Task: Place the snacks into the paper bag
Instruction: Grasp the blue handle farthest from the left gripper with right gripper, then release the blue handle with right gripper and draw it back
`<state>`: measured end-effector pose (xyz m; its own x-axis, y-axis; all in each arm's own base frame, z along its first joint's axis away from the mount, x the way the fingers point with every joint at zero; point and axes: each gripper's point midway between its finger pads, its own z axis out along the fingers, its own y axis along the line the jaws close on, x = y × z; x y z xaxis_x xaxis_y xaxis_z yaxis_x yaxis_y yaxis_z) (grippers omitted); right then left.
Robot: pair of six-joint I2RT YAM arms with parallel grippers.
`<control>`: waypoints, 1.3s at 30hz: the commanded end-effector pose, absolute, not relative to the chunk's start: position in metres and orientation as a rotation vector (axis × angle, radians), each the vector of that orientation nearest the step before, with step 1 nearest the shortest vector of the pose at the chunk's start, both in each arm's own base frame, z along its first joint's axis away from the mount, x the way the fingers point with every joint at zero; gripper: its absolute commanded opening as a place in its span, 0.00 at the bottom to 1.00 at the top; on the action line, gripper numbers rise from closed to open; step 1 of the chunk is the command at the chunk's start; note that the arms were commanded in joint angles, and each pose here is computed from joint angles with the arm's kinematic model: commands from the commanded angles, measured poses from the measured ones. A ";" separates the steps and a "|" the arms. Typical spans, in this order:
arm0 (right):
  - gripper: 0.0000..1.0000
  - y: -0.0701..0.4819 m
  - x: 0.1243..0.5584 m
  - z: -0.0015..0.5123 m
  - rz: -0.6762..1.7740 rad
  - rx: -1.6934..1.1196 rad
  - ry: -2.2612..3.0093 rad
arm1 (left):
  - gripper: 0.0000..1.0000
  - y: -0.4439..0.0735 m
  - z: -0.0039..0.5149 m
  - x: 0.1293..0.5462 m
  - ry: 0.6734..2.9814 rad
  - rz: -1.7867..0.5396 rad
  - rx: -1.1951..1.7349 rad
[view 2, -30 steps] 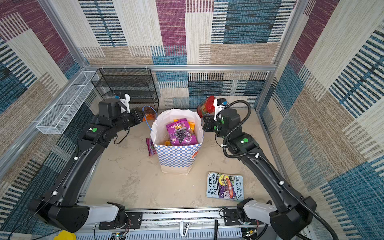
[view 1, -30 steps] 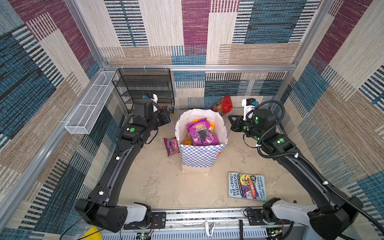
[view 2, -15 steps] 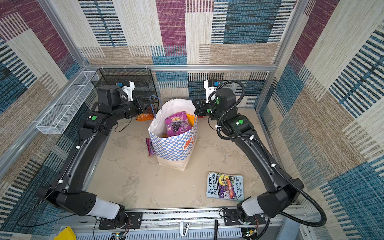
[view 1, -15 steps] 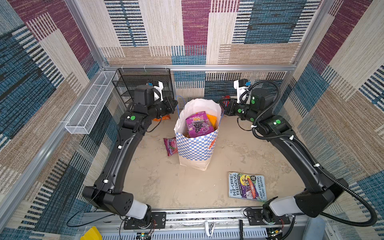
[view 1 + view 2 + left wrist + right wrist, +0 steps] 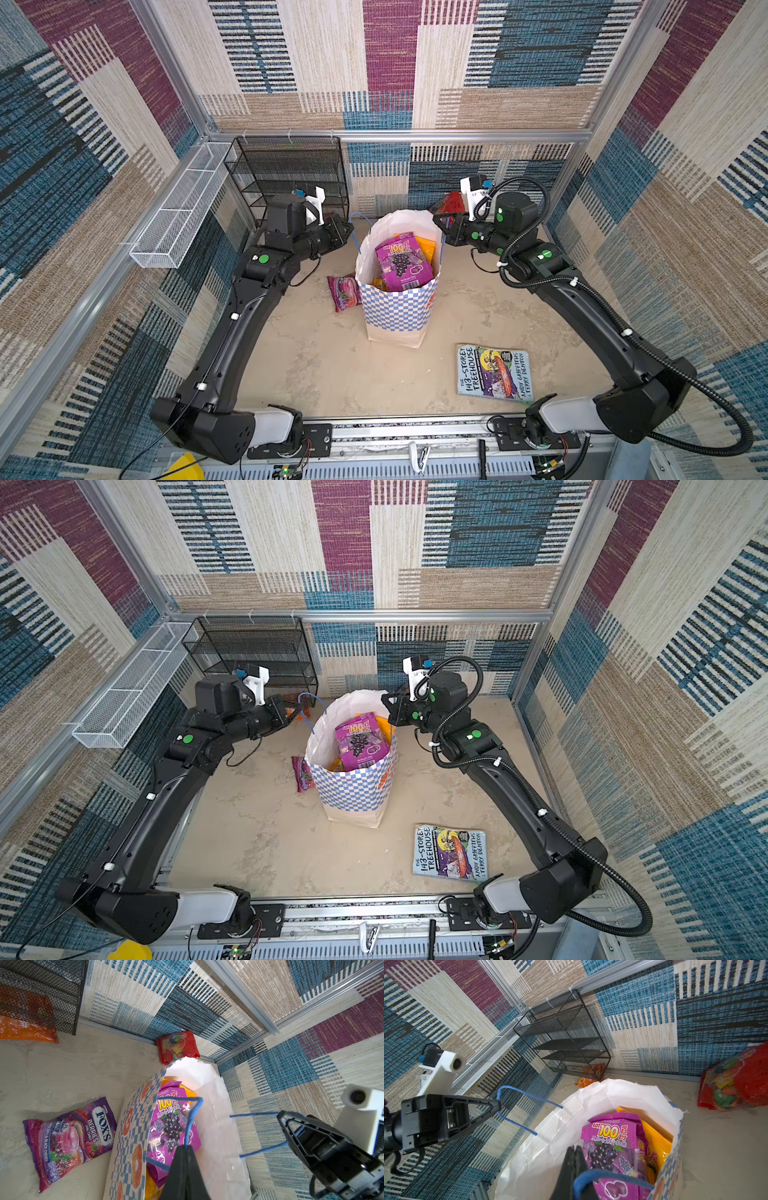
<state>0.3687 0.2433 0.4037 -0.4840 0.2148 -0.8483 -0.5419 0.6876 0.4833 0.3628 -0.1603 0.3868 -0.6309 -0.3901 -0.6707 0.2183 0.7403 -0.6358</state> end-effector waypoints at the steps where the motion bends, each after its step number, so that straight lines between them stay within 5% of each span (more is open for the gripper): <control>1: 0.00 0.246 0.360 0.440 0.971 -0.299 1.731 | 0.00 -0.148 0.409 0.357 1.952 -0.829 -0.099; 9: 0.05 0.254 0.365 0.416 1.012 -0.298 1.763 | 0.00 -0.144 0.395 0.343 1.919 -0.823 -0.090; 17: 0.85 0.223 0.372 0.448 0.822 -0.201 1.723 | 0.00 -0.149 0.385 0.346 1.938 -0.845 -0.077; 21: 0.97 0.191 0.371 0.481 0.687 -0.095 1.648 | 0.00 -0.136 0.382 0.346 1.940 -0.765 -0.114; 27: 1.00 0.174 0.357 0.506 0.642 -0.063 1.587 | 0.00 -0.128 0.379 0.346 1.943 -0.710 -0.144; 33: 1.00 0.194 0.350 0.472 0.762 -0.124 1.668 | 0.00 -0.128 0.377 0.347 1.949 -0.713 -0.144; 39: 1.00 0.159 0.356 0.475 0.639 -0.014 1.640 | 0.00 -0.127 0.378 0.346 1.947 -0.707 -0.149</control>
<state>0.3531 0.1727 0.4551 -0.2584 0.3149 -0.9133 -0.3909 0.8304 0.3970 0.3423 -0.1301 0.3654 -0.5288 -0.4003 -0.7485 0.1757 0.8111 -0.5579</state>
